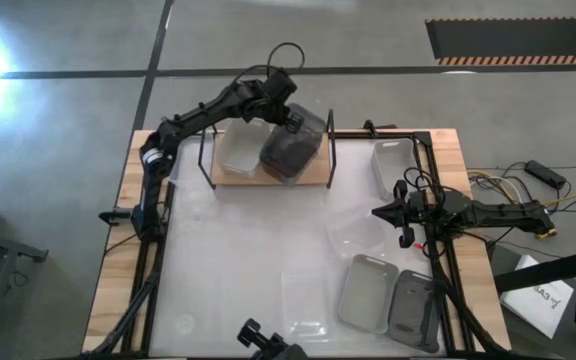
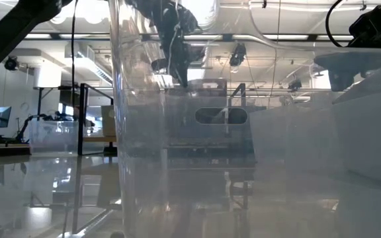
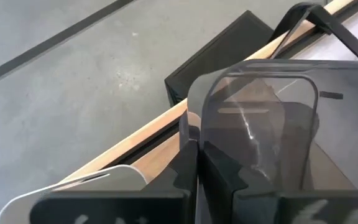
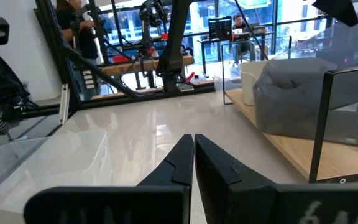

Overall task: Stack baskets on shelf by color
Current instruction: Stack the left black bin on top of the black bin on the shelf

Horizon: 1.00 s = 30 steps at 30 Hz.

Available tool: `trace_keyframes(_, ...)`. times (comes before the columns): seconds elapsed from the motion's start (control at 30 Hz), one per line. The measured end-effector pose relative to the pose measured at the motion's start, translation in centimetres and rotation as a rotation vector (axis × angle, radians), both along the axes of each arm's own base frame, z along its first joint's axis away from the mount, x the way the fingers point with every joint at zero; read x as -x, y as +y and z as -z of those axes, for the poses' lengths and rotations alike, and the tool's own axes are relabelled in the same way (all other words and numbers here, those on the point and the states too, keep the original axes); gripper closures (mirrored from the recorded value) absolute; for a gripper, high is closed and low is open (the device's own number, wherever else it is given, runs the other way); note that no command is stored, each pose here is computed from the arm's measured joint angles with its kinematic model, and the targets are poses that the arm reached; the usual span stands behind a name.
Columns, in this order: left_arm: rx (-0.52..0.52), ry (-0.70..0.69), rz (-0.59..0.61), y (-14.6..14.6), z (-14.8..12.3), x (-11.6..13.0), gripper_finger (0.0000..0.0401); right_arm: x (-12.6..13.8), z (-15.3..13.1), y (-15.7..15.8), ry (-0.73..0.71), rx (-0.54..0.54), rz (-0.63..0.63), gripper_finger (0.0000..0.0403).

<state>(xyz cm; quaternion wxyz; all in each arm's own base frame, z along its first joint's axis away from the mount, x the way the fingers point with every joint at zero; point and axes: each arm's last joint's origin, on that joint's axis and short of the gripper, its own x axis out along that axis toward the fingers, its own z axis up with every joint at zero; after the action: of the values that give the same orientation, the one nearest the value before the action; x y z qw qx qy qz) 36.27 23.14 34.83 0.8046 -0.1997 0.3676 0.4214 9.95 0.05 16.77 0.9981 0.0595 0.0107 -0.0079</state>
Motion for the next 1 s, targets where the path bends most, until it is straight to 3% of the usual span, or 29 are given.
trace_keyframes(0.37, 0.048, 0.037, 0.011, -0.6, -1.8, 1.1, 0.0401, 0.0, 0.0, 0.0, 0.000, 0.000, 0.000, 0.0394)
trace_keyframes(0.67, 0.169, 0.140, 0.024, -0.1, 1.6, 0.9, 0.0401, 0.0, 0.0, 0.0, 0.000, 0.000, 0.000, 0.0394)
trace_keyframes(1.0, 0.198, 0.144, 0.050, 0.2, 2.8, 0.1, 0.0401, 0.0, 0.0, 0.0, 0.000, 0.000, 0.000, 0.0394)
